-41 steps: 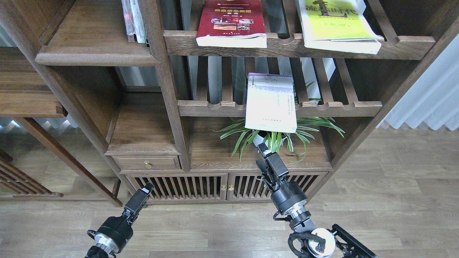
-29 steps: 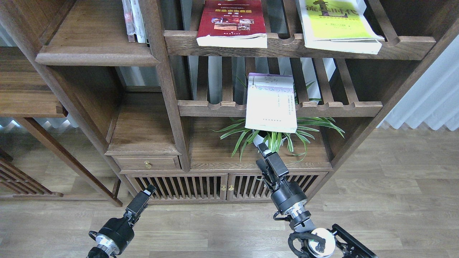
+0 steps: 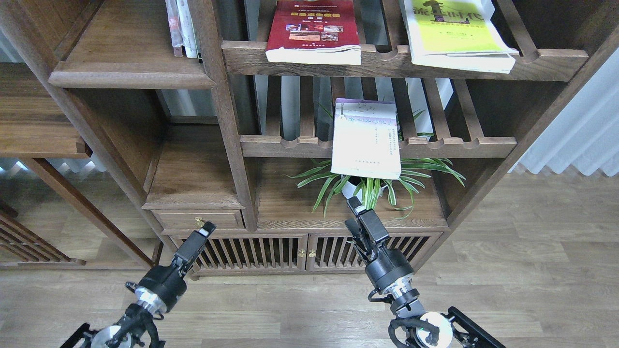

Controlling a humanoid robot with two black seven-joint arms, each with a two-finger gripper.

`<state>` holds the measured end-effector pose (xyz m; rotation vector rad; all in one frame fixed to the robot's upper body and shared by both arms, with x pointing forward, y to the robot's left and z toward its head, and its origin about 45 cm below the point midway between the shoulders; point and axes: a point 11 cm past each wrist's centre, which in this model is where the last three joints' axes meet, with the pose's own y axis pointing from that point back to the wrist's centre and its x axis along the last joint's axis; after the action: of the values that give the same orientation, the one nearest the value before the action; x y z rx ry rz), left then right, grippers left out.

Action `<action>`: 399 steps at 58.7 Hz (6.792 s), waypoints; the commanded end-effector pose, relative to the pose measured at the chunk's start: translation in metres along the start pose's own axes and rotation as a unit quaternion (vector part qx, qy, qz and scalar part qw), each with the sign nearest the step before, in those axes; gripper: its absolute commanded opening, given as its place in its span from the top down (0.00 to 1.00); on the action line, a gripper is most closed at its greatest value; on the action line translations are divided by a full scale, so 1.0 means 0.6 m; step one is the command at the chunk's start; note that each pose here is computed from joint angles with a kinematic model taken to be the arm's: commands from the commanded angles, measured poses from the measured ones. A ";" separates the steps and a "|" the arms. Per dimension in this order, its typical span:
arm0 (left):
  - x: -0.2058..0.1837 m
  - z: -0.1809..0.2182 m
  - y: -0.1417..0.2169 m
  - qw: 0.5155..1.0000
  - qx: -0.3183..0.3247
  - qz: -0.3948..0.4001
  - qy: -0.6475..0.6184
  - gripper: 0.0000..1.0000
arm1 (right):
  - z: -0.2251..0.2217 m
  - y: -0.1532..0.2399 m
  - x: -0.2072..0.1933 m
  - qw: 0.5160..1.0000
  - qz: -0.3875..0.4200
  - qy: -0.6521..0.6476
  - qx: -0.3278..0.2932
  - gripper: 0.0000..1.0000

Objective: Organize books on shelf

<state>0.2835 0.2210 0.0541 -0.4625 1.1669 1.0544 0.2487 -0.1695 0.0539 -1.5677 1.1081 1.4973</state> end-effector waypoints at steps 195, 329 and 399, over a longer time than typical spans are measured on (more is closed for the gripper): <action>-0.041 -0.058 0.094 0.997 0.048 -0.038 0.049 0.00 | -0.042 -0.066 -0.043 0.999 -0.036 0.008 0.028 0.01; -0.024 -0.068 0.109 0.997 0.048 -0.021 0.060 0.00 | -0.051 -0.104 -0.047 0.999 -0.032 0.033 0.021 0.96; -0.086 0.001 0.093 0.981 0.025 -0.106 0.160 0.00 | 0.121 0.100 -0.042 0.997 -0.028 -0.023 -0.074 0.96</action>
<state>0.2352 0.2031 0.1134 -0.7369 1.3882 0.7509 0.1768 -0.1295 0.0808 -1.6283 0.9529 1.5518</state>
